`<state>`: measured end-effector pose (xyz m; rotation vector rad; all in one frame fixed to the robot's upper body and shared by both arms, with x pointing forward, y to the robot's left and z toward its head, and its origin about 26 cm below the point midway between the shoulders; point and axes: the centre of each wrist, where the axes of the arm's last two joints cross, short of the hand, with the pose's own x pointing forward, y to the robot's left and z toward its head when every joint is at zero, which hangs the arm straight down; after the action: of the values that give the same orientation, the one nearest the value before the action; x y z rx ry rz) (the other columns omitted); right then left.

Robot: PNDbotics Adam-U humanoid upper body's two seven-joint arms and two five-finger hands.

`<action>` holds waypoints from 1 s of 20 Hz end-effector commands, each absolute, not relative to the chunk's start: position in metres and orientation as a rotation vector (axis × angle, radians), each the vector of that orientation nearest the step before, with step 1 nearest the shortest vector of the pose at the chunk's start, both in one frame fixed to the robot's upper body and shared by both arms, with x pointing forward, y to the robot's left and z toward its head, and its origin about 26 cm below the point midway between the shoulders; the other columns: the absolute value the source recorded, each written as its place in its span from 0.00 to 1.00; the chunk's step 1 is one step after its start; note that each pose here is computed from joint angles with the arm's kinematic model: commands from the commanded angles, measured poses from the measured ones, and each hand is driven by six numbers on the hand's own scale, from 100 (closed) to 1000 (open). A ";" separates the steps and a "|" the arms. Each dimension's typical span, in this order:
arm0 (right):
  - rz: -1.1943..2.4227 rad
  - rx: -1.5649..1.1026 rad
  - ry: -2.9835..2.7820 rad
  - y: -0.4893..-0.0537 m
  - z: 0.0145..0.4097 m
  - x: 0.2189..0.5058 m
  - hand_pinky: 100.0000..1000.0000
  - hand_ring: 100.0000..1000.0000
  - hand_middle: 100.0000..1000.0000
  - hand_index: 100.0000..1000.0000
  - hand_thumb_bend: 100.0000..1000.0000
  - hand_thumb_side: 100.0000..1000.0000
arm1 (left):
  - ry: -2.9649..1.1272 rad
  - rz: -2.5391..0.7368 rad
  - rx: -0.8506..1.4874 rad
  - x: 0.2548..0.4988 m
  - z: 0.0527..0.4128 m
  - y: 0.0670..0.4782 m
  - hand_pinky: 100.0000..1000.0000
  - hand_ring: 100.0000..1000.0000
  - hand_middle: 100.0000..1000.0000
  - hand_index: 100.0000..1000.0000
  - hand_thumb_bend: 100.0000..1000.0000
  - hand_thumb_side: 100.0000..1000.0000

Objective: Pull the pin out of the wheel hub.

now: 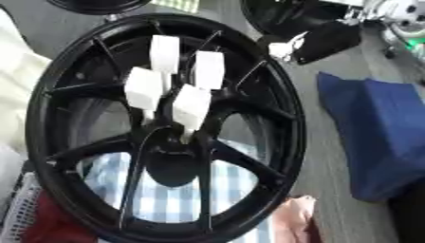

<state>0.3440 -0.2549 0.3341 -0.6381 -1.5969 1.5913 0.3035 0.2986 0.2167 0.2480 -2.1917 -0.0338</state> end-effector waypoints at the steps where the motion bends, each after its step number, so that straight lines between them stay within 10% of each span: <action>1: 1.627 -0.627 -1.593 -0.252 0.340 0.348 0.84 0.83 0.79 0.82 0.12 0.35 | -2.215 -0.058 0.254 0.303 0.225 0.299 0.64 0.78 0.66 0.72 0.00 0.77; 20: 1.670 -0.393 -1.642 -0.225 0.336 0.347 0.84 0.83 0.79 0.83 0.08 0.42 | -2.214 -0.051 0.245 0.303 0.225 0.298 0.64 0.78 0.66 0.72 0.00 0.77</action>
<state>0.3525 -0.2234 0.3271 -0.3743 -1.6240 1.6683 0.3039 0.2982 0.2175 0.2428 -2.1902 -0.0366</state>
